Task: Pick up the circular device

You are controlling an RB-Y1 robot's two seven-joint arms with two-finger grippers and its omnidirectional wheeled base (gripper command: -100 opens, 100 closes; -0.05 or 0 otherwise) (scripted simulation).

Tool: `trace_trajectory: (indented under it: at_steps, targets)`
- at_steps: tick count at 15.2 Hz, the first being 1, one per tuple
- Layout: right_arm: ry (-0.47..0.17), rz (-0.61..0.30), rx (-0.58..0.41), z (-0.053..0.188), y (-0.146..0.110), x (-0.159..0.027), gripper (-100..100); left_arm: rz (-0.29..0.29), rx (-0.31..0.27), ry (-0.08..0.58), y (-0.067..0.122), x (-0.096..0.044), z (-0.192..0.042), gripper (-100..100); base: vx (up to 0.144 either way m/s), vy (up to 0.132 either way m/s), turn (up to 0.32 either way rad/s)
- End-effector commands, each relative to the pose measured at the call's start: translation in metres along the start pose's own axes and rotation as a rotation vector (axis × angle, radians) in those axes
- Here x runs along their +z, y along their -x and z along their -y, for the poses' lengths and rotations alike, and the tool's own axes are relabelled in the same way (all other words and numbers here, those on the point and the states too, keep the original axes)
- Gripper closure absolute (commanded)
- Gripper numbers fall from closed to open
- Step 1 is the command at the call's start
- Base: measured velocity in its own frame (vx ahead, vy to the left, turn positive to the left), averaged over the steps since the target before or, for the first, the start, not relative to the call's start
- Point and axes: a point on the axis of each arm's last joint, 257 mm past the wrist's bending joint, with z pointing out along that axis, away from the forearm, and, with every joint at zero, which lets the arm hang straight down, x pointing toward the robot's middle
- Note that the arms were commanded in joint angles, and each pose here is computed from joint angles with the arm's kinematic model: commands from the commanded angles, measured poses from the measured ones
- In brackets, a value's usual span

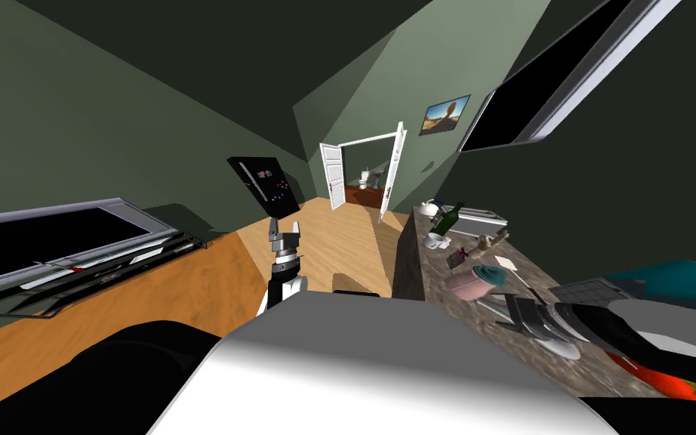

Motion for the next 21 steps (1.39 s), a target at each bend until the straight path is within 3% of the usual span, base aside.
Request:
trace_trajectory:
  at_steps: [1,3,5,6,9,11,15,17,18,21]
  targets:
    - [0.027,-0.051,-0.017,-0.008,-0.023,-0.004,-100,0.000,0.000,0.000,0.000,0.000,0.000,0,0.124,-0.013,0.167]
    - [0.077,-0.124,-0.032,-0.026,-0.055,-0.012,-100,0.000,0.000,0.000,0.000,0.000,0.000,0,0.098,-0.006,0.176]
    - [0.077,-0.124,-0.032,-0.026,-0.055,-0.012,-100,0.000,0.000,0.000,0.000,0.000,0.000,0,0.065,-0.004,0.059]
    - [0.124,-0.178,-0.039,-0.044,-0.080,-0.019,-100,0.000,0.000,0.000,0.000,0.000,0.000,0,0.060,-0.005,0.095]
    - [0.170,-0.223,-0.041,-0.063,-0.102,-0.025,-100,0.000,0.000,0.000,0.000,0.000,0.000,0,0.067,-0.005,0.128]
    - [0.155,-0.212,-0.041,-0.058,-0.093,-0.025,-100,0.000,0.000,0.000,0.000,0.000,0.000,0,0.051,-0.005,0.055]
    - [0.151,-0.211,-0.017,-0.080,-0.109,-0.008,-100,0.000,0.000,0.000,0.000,0.000,0.000,0,0.007,-0.014,0.083]
    - [0.153,-0.210,-0.017,-0.078,-0.107,-0.010,-100,0.000,0.000,0.000,0.000,0.000,0.000,0,-0.001,-0.014,0.043]
    - [0.152,-0.211,-0.017,-0.078,-0.108,-0.009,100,0.000,0.000,0.000,0.000,0.000,0.000,0,0.000,0.000,0.000]
    - [0.154,-0.210,-0.018,-0.079,-0.108,-0.009,100,0.000,0.000,0.000,0.000,0.000,0.000,0,-0.001,0.000,-0.002]
